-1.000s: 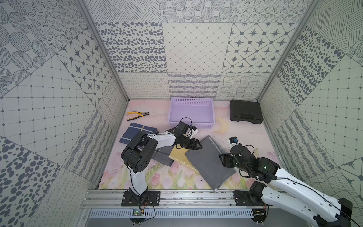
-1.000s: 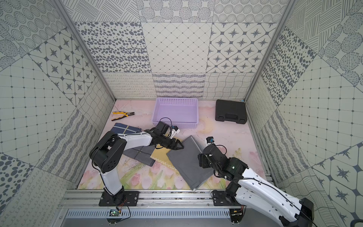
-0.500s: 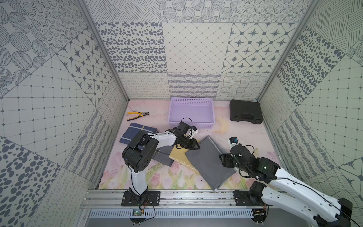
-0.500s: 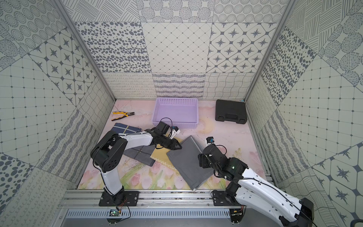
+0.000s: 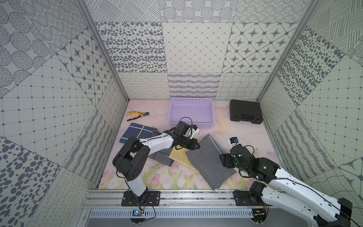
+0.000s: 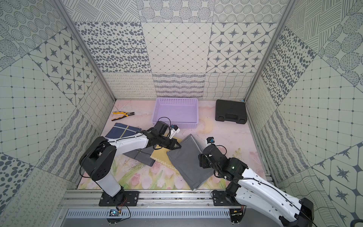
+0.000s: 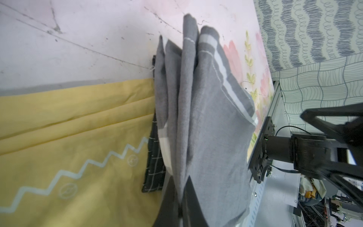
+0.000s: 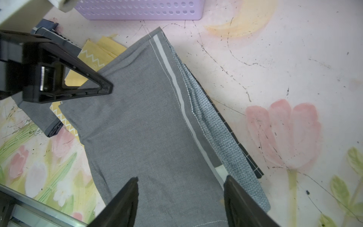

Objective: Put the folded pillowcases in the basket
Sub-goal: Pick up the pillowcase from the pillowcase.

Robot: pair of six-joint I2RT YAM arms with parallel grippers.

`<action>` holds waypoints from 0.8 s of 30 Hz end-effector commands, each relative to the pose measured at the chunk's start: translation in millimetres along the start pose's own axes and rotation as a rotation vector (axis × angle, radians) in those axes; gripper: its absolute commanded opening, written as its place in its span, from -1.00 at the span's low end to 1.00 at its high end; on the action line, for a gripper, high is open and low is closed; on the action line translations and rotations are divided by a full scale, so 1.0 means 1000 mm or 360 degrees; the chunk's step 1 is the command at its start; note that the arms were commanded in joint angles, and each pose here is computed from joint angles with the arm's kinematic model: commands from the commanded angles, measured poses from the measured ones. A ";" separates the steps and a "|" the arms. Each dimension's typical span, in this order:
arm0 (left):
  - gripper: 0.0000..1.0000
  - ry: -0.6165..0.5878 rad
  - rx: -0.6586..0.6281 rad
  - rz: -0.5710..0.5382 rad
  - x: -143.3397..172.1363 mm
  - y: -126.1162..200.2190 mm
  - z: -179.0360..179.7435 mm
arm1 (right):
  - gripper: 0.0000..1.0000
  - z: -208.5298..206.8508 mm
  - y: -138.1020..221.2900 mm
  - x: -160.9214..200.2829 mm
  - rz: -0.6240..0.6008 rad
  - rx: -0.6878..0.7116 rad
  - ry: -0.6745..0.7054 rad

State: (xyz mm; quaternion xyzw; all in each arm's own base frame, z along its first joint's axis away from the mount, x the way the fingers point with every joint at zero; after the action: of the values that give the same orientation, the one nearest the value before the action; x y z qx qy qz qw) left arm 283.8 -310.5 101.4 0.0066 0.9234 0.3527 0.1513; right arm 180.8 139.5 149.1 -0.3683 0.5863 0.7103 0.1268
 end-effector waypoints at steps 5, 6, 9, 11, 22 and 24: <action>-1.00 0.0078 -0.0067 -0.0282 0.006 0.055 -0.022 | 0.43 -0.003 0.001 -0.001 -0.0034 0.0014 -0.0057; -1.00 0.0098 -0.0081 -0.0312 0.009 0.061 -0.021 | 0.42 -0.003 0.001 -0.001 -0.0036 0.0008 -0.0060; -1.00 0.0168 -0.0112 -0.0433 0.014 0.084 -0.012 | 0.43 -0.001 0.001 -0.001 -0.0026 -0.0002 -0.0061; -1.00 0.0236 -0.0145 -0.0499 0.021 0.097 -0.001 | 0.43 0.001 0.000 -0.001 -0.0019 -0.0016 -0.0057; -1.00 0.0546 -0.0329 -0.0755 0.053 0.127 0.065 | 0.43 0.033 -0.032 0.007 0.0179 -0.0180 -0.0075; -1.00 0.0571 -0.0359 -0.0753 0.058 0.126 0.073 | 0.43 0.035 -0.039 0.010 0.0208 -0.0177 -0.0109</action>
State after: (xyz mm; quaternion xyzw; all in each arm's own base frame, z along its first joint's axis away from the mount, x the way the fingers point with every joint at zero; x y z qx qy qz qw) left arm 230.7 -185.0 127.2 -0.2235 0.8900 0.3858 0.0954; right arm 179.8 166.8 115.5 -0.3222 0.5875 0.7393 0.0670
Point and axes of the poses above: each gripper's point midway between its finger pads, its own y axis back along the fingers, its own z axis along the line the jaws close on, x = y × z, the point moved 1 cm from there along y, back along the fingers, and after that the axes turned 14 degrees about y, right-handed, at the moved point
